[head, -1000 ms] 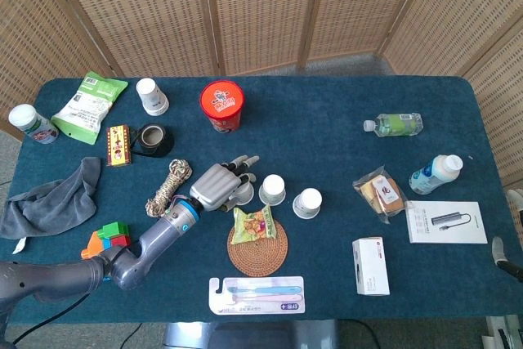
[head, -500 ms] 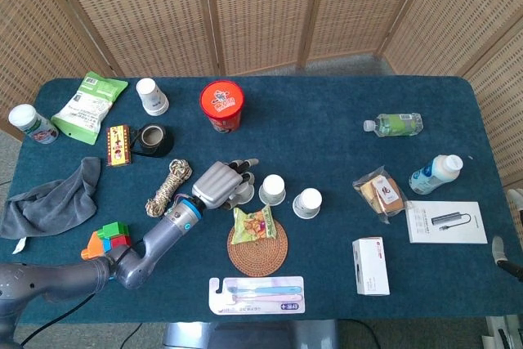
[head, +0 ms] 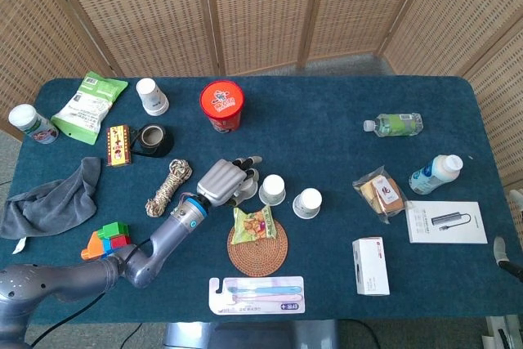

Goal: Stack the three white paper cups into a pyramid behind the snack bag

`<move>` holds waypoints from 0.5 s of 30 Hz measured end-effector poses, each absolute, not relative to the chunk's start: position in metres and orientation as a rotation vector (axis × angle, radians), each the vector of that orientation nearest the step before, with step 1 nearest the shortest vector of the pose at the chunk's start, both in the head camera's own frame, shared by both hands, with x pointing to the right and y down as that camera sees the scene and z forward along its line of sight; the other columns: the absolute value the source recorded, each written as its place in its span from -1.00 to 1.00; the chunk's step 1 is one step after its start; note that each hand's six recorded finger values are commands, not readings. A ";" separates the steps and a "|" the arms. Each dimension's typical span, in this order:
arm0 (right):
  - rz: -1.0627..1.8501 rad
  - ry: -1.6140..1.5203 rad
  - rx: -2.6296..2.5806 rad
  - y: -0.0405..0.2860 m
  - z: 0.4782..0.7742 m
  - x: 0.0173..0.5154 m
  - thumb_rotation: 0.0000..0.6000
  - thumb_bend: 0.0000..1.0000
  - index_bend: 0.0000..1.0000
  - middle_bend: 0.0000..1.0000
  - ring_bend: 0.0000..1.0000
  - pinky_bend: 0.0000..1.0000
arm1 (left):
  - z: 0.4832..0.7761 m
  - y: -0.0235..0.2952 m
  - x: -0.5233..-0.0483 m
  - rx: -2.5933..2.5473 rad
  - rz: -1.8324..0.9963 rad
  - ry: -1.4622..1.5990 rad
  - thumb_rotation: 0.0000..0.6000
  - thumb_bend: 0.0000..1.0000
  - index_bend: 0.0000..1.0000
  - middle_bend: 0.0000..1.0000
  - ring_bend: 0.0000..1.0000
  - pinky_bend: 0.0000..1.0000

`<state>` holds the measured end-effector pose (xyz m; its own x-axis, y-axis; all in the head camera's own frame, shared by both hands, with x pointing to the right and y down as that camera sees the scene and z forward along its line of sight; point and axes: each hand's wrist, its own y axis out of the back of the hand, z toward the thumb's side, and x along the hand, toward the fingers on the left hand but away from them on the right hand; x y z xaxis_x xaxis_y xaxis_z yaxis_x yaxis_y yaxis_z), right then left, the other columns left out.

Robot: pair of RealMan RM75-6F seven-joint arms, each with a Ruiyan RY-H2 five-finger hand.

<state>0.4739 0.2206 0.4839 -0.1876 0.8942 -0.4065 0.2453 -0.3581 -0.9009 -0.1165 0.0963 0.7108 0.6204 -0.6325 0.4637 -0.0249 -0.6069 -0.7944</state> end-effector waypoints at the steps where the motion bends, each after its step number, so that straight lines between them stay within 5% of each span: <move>1: 1.587 -1.332 -1.545 0.221 0.484 0.474 1.00 0.10 -1.00 -1.00 -1.00 -1.00 | 0.711 0.096 -0.116 -2.060 -0.979 0.518 1.00 -0.10 -0.15 -0.66 -0.43 0.25; 9: 1.589 -1.338 -1.538 0.222 0.482 0.476 1.00 0.10 -1.00 -1.00 -1.00 -1.00 | 0.711 0.098 -0.108 -2.129 -0.987 0.548 1.00 -0.09 -0.16 -0.69 -0.43 0.25; 15: 1.586 -1.343 -1.538 0.223 0.481 0.477 1.00 0.10 -1.00 -1.00 -1.00 -1.00 | 0.710 0.099 -0.109 -2.139 -1.000 0.527 1.00 -0.10 -0.36 -0.82 -0.52 0.19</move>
<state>0.4766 0.2233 0.4812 -0.1948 0.8953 -0.4006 0.2474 -0.3504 -0.9033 -0.1094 0.0986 0.7095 0.6180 -0.6106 0.4953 -0.0643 -0.6671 -0.7422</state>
